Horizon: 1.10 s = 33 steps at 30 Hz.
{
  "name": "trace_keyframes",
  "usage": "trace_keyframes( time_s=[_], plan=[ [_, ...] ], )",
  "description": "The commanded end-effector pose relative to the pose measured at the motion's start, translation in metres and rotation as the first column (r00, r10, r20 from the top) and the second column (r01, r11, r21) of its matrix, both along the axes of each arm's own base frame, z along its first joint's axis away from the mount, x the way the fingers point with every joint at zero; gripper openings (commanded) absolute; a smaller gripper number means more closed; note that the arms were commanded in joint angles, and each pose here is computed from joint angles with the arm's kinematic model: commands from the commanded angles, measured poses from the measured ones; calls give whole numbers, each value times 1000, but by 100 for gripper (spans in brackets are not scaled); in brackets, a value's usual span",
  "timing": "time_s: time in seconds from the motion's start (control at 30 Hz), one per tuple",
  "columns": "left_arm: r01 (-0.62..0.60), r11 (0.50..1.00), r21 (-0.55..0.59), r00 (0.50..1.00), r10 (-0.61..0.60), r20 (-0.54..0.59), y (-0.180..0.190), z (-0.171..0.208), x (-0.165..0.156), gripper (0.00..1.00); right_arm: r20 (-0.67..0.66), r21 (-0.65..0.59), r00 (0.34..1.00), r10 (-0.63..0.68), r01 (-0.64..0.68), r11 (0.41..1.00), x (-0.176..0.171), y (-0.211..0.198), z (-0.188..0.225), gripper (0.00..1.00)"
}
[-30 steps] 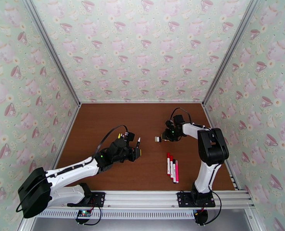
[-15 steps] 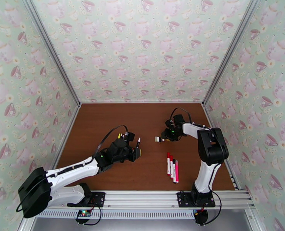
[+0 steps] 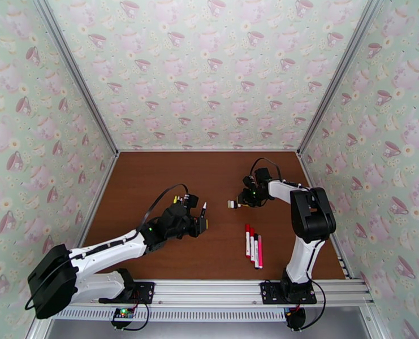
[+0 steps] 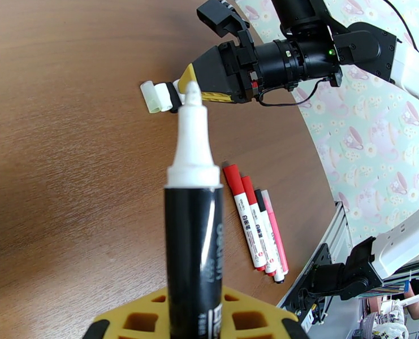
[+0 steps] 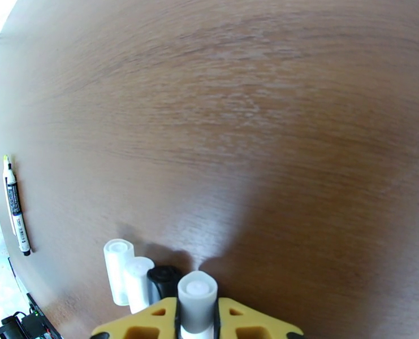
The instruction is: Open the pen caps
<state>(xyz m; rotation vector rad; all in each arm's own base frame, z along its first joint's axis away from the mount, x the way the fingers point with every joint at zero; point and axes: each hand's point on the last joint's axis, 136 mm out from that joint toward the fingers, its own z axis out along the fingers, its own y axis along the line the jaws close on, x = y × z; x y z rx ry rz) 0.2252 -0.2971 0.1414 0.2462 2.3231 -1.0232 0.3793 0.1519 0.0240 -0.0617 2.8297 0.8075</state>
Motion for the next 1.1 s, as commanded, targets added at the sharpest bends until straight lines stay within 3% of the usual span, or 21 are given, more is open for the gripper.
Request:
trace_keyframes(
  time_s=[0.0, 0.2, 0.63, 0.87, 1.07],
  plan=[
    [-11, 1000, -1, 1000, 11, -7, 1, 0, 2, 10, -10, 14, 1000, 26, -26, 1000, -6, 6, 3, 21],
    [-12, 1000, -1, 1000, 12, -6, 2, 0, 2, 10, -15, 4, 999, 31, -31, 1000, -10, 7, 2, 22],
    [-56, 996, 68, 998, 57, -6, 8, -8, 10, 14, 55, -7, 998, -16, 17, 1000, -12, 1, 30, 36],
    [-125, 976, 180, 992, 123, 23, 20, -10, 22, 17, 128, -24, 988, -82, 86, 996, -31, 0, 53, 42],
    [-199, 926, 322, 980, 194, 47, 34, -22, 38, 17, 224, 31, 968, -113, 109, 994, -54, 8, 81, 51]
  ],
)
